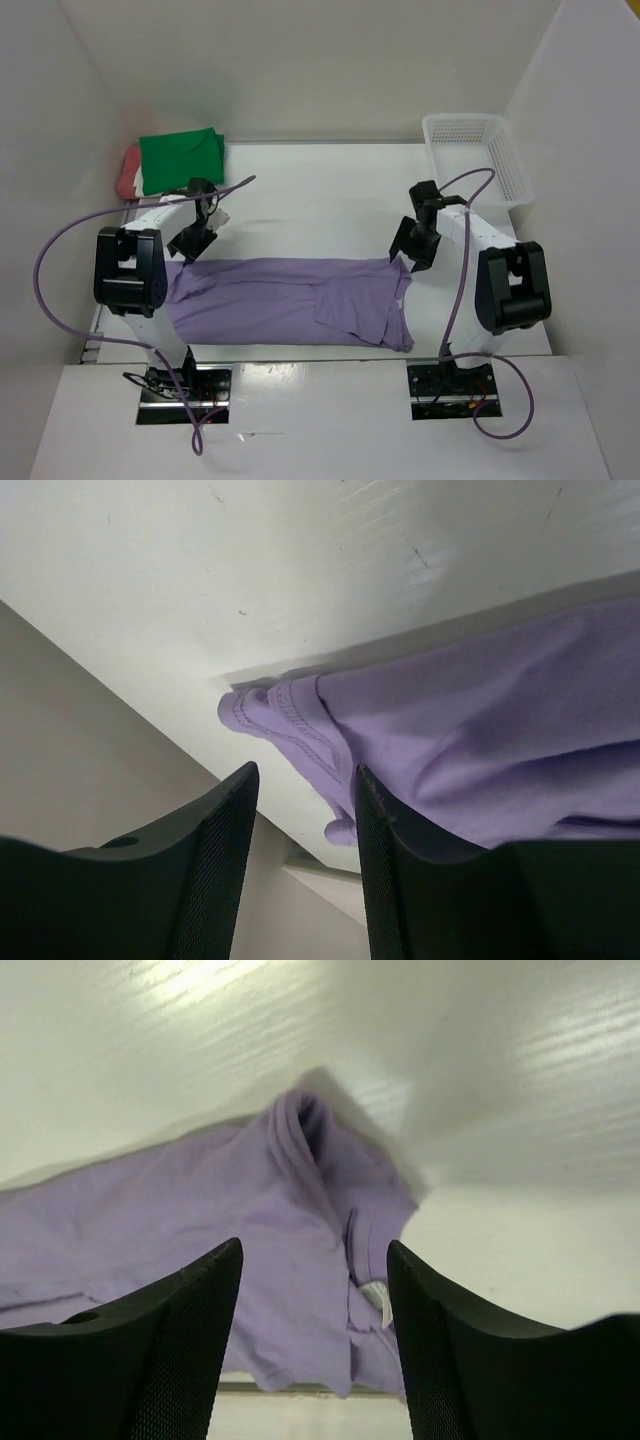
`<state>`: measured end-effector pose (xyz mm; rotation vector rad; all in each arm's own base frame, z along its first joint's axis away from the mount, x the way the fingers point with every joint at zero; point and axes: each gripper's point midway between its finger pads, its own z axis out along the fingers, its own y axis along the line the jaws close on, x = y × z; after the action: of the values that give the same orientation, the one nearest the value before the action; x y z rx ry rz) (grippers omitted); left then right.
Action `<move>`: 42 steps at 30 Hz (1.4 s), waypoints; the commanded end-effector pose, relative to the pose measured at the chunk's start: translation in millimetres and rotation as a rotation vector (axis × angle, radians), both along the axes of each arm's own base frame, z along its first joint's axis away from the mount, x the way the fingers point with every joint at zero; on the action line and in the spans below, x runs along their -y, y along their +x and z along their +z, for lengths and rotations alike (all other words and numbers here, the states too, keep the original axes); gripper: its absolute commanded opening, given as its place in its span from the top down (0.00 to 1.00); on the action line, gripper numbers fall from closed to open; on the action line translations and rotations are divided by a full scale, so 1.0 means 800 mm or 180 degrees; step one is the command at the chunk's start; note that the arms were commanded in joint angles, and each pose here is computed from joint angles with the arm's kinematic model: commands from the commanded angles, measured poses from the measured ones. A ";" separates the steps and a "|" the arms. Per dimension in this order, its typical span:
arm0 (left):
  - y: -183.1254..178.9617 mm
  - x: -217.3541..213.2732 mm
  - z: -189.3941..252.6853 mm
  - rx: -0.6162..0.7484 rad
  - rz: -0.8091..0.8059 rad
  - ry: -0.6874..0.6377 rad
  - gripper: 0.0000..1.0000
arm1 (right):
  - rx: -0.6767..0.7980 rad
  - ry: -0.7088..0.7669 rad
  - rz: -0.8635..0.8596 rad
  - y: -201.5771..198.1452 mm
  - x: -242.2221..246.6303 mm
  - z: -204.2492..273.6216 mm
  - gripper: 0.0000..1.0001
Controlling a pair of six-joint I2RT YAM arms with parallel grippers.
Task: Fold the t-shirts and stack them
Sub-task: Fold the other side of the tshirt into a rectangle
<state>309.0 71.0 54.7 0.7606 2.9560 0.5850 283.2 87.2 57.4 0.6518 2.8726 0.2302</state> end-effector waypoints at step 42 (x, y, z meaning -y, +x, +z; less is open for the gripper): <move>-0.012 -0.086 -0.004 0.0566 0.1085 -0.0644 0.99 | -0.0097 -0.0304 0.0181 0.023 0.032 -0.069 1.00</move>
<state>293.7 146.4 42.2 0.2518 2.9729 0.4826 296.6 82.3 9.2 0.5990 2.9545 0.2031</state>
